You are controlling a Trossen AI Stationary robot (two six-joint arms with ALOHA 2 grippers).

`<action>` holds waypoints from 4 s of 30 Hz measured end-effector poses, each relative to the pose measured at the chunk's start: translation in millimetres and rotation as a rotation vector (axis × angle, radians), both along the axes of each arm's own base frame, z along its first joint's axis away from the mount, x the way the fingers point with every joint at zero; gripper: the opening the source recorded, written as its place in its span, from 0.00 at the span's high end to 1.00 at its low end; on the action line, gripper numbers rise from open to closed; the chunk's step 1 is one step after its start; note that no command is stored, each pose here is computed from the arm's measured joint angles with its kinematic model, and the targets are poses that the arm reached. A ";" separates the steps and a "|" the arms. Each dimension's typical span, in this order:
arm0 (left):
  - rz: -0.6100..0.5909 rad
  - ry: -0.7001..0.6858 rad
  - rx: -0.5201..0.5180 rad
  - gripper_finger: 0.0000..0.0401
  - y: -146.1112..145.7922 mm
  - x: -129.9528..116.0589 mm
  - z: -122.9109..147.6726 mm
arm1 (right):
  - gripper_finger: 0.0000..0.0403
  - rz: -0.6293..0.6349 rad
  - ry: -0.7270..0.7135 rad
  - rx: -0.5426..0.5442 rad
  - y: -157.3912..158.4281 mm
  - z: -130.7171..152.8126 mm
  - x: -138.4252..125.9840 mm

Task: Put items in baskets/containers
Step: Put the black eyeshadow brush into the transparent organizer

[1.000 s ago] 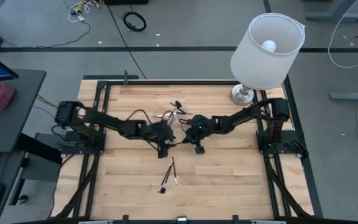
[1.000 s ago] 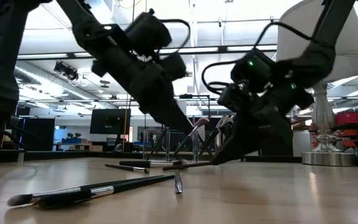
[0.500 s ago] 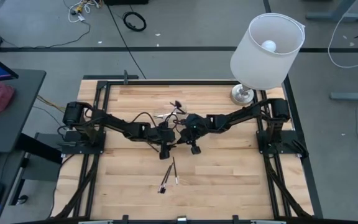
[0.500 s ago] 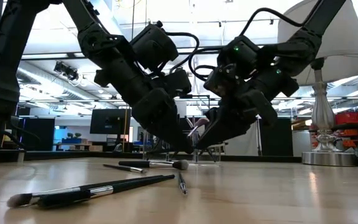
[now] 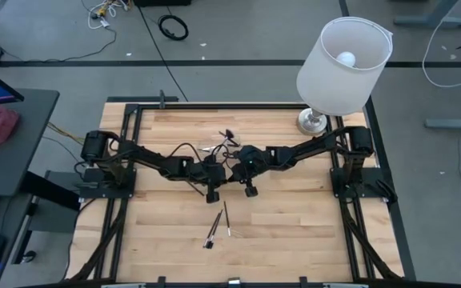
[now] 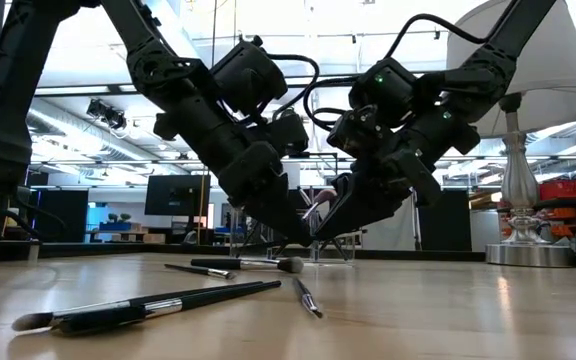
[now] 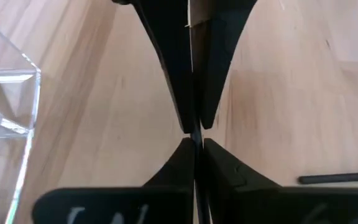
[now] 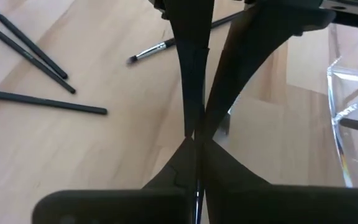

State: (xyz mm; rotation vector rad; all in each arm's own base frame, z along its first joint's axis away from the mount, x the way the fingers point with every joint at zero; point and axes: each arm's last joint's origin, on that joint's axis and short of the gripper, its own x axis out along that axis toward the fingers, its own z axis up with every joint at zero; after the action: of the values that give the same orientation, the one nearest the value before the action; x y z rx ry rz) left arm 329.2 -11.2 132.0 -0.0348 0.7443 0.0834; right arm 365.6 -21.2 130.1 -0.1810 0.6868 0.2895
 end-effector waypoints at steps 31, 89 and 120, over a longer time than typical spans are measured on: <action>0.061 -0.219 0.188 0.96 6.9 -57.6 115.9 | 0.59 -0.216 -0.519 0.052 29.6 169.4 -54.8; 0.100 -0.773 0.088 0.95 14.3 -135.1 69.4 | 0.96 -0.264 -0.759 0.257 -8.4 101.0 43.6; 0.247 -0.702 0.126 0.55 18.4 -136.1 62.8 | 0.97 -0.663 -0.476 0.015 -36.5 67.0 38.0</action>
State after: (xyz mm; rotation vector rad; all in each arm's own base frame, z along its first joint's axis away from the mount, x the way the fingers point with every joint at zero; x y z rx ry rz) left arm 193.1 7.2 194.8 -0.0327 0.0287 0.3346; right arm 403.6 -57.6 197.1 0.0020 0.2428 -0.3781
